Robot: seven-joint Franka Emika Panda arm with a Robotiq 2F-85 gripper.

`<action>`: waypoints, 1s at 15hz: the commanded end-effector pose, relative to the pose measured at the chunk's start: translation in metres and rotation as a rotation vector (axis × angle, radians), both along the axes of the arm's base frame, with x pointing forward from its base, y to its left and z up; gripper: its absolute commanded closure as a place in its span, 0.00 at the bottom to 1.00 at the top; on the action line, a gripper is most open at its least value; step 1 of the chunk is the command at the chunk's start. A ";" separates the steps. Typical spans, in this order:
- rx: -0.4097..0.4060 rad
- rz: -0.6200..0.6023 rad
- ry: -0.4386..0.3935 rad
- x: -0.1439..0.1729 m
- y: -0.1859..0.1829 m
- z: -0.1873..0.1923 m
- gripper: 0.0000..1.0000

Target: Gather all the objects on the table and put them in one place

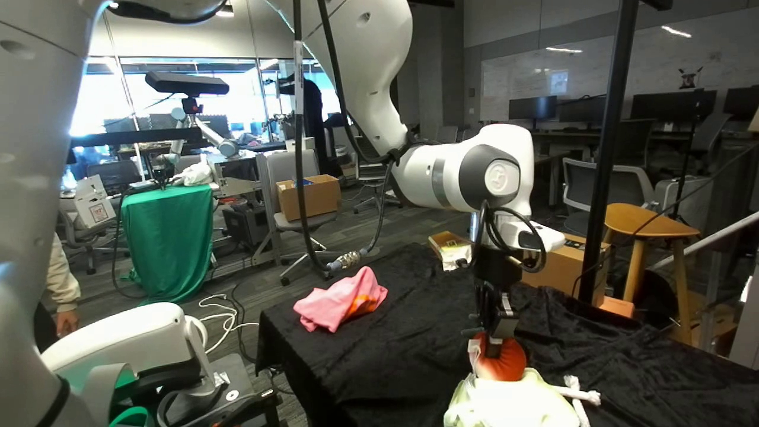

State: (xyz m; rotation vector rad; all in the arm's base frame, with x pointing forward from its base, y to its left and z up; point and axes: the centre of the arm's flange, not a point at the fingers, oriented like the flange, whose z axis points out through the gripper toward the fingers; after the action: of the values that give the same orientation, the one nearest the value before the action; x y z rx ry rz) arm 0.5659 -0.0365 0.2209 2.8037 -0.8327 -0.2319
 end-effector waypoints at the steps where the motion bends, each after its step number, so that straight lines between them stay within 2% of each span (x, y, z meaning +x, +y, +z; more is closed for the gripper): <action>1: 0.036 -0.025 0.019 0.002 0.002 -0.008 0.92; 9: 0.133 -0.119 0.050 0.031 0.010 -0.062 0.92; 15: 0.149 -0.194 0.051 0.043 0.002 -0.076 0.92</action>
State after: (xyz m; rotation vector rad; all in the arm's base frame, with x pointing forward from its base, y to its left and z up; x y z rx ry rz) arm 0.5940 -0.0290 0.1501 2.8402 -1.0628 -0.3944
